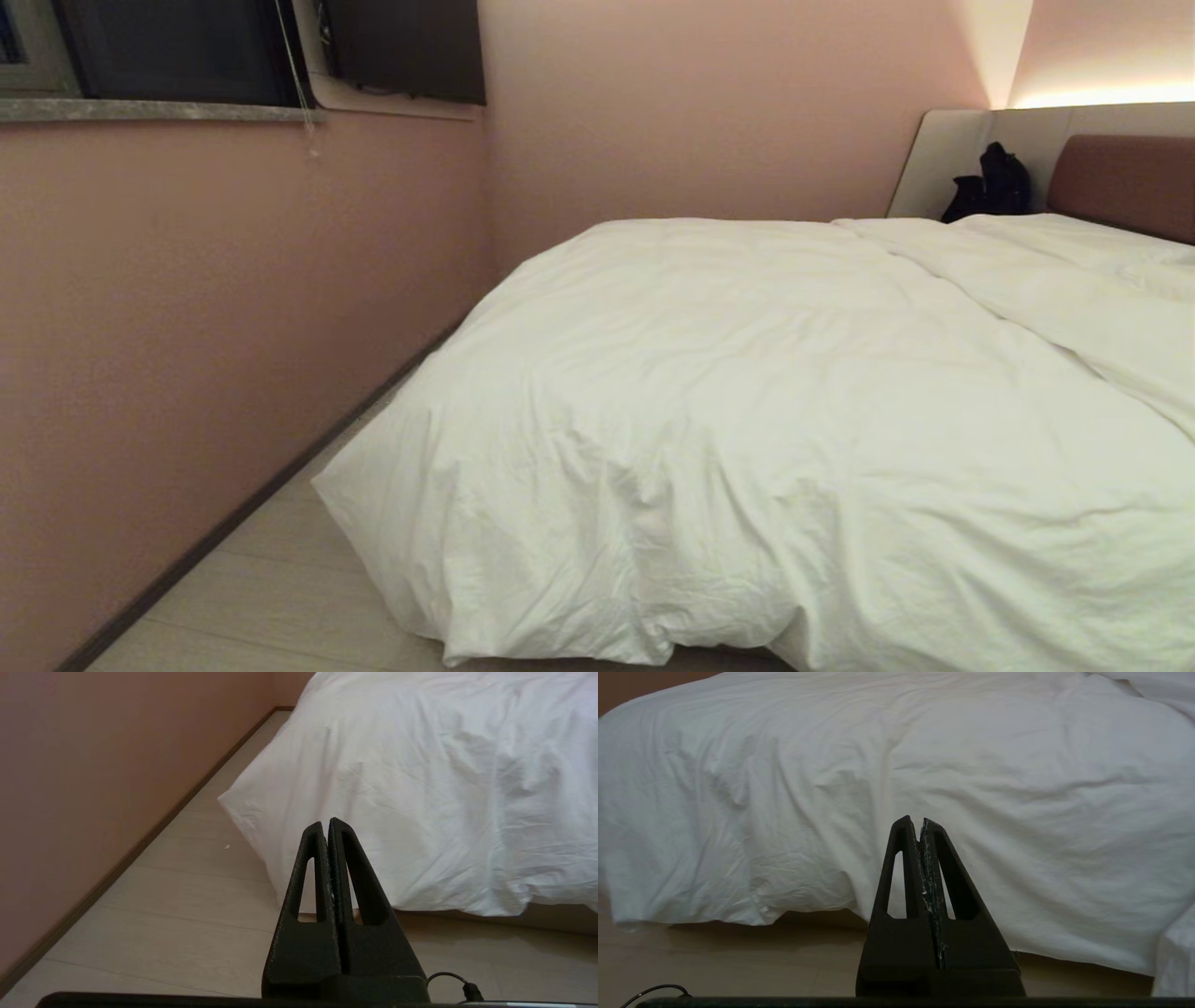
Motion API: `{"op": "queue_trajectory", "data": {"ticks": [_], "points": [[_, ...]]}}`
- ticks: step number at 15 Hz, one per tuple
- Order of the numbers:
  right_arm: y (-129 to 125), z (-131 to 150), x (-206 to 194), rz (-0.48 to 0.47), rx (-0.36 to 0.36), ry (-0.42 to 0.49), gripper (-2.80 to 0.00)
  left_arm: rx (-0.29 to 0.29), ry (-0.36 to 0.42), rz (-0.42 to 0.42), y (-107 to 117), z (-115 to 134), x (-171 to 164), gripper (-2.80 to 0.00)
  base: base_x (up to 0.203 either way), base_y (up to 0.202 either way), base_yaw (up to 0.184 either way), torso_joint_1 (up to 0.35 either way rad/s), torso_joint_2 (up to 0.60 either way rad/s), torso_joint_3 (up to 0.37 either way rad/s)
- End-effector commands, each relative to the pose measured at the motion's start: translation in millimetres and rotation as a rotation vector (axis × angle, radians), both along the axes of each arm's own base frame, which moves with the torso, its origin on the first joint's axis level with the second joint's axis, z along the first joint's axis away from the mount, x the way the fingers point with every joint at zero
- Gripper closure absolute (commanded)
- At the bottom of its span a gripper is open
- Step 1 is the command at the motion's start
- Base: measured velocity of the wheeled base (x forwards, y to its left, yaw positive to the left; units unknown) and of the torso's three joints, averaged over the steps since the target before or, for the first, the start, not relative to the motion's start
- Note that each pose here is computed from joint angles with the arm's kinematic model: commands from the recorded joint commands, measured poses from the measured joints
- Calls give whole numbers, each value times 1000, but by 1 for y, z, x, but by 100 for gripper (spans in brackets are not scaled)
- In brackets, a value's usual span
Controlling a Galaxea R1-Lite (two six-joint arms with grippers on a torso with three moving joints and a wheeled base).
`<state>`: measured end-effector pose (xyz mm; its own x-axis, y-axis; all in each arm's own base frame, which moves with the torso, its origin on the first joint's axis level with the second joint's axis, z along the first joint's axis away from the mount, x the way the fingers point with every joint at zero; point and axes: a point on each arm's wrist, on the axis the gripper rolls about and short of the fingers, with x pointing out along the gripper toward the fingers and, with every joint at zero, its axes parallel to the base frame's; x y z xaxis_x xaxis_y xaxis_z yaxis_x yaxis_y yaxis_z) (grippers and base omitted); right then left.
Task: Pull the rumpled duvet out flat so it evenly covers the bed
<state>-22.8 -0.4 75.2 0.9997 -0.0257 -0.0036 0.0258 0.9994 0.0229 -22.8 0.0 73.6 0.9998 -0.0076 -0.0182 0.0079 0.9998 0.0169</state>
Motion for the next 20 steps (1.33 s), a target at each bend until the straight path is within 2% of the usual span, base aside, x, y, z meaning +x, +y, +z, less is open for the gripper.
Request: {"op": "queue_trajectory", "data": {"ticks": [1,20], "points": [[0,0,0,-1,0,-1,0,0,2,0,0,0,0,0,0,198,0,7,2,7],[0,0,0,-1,0,-1,0,5,0,0,0,0,0,0,0,196,-1,2,3,3]]}}
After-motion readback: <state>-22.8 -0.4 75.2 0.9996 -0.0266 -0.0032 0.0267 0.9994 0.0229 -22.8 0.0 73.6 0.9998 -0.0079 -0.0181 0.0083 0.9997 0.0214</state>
